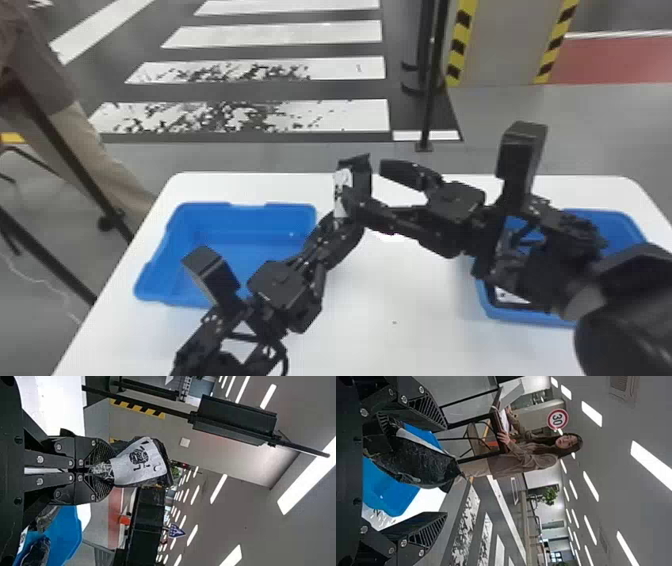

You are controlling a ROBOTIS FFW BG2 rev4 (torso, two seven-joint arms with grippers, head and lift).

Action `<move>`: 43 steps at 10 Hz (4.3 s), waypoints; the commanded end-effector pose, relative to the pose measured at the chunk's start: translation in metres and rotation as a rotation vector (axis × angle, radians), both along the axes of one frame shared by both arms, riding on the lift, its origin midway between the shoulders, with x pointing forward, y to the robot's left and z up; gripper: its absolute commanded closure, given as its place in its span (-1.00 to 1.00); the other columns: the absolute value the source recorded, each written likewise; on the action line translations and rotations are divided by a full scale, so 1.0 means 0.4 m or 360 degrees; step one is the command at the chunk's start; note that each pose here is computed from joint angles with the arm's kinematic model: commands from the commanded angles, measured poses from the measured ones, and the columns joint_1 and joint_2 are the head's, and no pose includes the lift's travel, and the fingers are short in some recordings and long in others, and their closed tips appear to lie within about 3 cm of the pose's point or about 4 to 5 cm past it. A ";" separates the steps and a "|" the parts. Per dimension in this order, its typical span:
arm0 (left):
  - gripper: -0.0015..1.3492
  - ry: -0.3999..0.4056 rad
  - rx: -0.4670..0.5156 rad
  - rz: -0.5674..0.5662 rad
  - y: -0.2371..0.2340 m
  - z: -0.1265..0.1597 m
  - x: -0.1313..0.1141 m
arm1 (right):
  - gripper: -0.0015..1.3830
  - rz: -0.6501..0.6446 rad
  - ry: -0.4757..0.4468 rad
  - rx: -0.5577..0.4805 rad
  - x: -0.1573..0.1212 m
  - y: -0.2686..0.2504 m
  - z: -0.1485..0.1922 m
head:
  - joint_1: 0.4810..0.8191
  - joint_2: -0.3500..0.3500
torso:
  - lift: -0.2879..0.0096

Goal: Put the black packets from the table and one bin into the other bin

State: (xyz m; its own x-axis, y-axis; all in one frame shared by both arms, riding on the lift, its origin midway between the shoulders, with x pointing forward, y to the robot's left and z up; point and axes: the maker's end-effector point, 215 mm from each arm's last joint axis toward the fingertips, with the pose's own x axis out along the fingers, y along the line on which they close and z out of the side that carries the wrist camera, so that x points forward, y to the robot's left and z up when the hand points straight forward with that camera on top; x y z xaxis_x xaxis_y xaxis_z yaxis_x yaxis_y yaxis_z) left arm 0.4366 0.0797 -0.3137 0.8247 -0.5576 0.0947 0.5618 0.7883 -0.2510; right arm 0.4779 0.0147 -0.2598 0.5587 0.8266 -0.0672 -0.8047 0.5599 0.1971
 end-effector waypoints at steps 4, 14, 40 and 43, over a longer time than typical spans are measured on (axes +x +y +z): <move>0.80 -0.0028 -0.0012 -0.0016 -0.013 0.017 -0.003 | 0.49 0.0063 0.0062 -0.0044 0.015 0.043 -0.065 | 0.27 0.36 | 0.20; -0.78 -0.0055 -0.0009 0.0044 0.032 0.022 0.002 | 0.66 -0.0247 -0.0111 -0.0016 0.113 -0.148 0.031 | 0.27 0.33 | 0.20; -0.80 -0.0065 0.0016 0.0879 0.381 -0.001 -0.102 | -0.73 -0.1204 -0.0297 -0.0326 -0.195 -0.751 -0.055 | 0.27 -0.21 | 0.20; -0.80 -0.0041 0.0019 0.0852 0.362 -0.012 -0.099 | -0.73 -0.1203 -0.0298 -0.0330 -0.193 -0.752 -0.056 | 0.27 -0.23 | 0.20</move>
State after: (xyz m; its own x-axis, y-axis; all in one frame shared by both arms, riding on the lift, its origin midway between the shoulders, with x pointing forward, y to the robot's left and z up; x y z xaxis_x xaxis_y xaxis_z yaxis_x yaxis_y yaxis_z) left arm 0.3965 0.2267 -0.3173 0.9913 -0.0567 0.1191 0.0831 0.9697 -0.2299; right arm 0.4005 -0.2859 -0.2820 0.9792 0.2009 -0.0273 -0.2023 0.9769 -0.0694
